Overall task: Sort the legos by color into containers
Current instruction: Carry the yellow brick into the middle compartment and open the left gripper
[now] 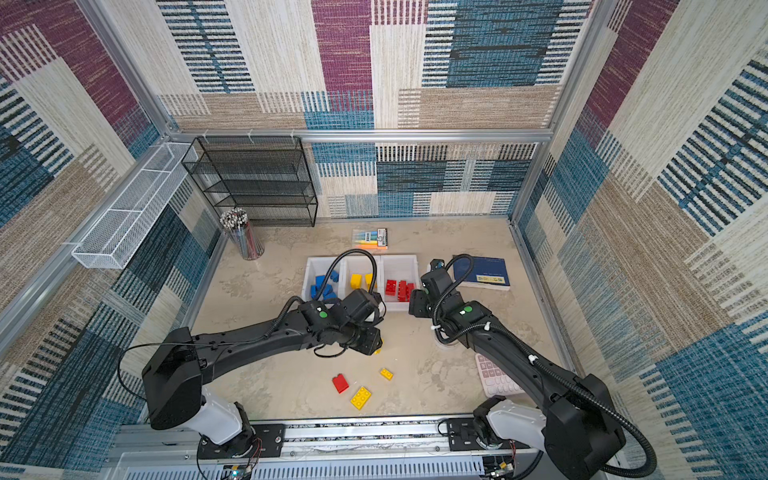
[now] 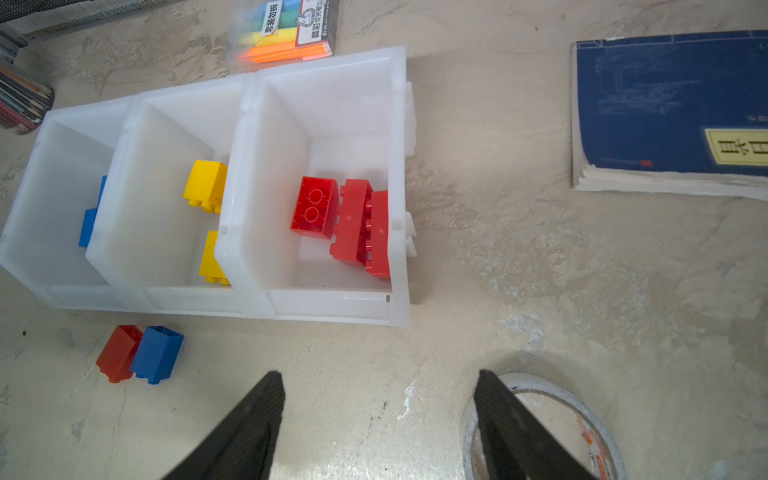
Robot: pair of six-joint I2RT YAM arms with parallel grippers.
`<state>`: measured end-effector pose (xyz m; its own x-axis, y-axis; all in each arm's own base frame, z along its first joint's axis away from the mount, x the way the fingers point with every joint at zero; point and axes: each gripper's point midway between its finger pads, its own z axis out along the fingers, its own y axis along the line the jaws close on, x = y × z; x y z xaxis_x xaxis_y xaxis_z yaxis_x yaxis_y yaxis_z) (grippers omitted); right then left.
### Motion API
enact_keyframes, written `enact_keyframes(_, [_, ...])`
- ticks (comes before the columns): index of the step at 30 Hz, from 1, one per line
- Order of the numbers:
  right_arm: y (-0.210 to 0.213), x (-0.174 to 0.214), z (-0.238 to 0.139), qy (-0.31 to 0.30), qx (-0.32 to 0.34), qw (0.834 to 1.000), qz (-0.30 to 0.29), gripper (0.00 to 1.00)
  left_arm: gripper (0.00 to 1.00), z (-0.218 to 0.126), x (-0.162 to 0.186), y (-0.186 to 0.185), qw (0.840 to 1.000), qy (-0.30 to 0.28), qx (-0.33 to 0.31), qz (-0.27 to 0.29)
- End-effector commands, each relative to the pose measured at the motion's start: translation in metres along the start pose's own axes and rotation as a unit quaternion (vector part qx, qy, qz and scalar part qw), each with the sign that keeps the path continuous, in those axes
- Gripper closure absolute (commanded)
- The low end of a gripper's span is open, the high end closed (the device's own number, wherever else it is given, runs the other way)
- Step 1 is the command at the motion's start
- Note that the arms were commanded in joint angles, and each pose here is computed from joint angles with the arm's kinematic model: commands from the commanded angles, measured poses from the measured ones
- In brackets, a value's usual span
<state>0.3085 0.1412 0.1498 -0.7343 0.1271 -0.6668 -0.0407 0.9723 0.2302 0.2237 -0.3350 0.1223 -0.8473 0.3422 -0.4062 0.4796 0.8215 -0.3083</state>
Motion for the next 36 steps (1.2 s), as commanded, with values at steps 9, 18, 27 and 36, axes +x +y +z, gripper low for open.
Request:
enact_keyframes(9, [-0.003,-0.005,-0.014,-0.016,-0.001,1.000,0.010,0.25,0.74,-0.018,-0.089,0.058,0.996,-0.069,-0.048,0.003])
enact_keyframes(18, [-0.003,-0.003,-0.020,-0.019,-0.008,1.000,0.012,0.25,0.74,-0.011,-0.128,0.115,0.993,-0.076,-0.090,-0.021])
enact_keyframes(27, [-0.006,0.000,-0.025,-0.020,-0.008,1.000,0.018,0.25,0.73,0.012,-0.138,0.128,0.994,-0.055,-0.098,-0.017])
enact_keyframes(36, [-0.007,0.000,-0.029,-0.018,-0.007,1.000,0.017,0.25,0.54,0.026,-0.136,0.134,0.994,-0.042,-0.102,-0.024])
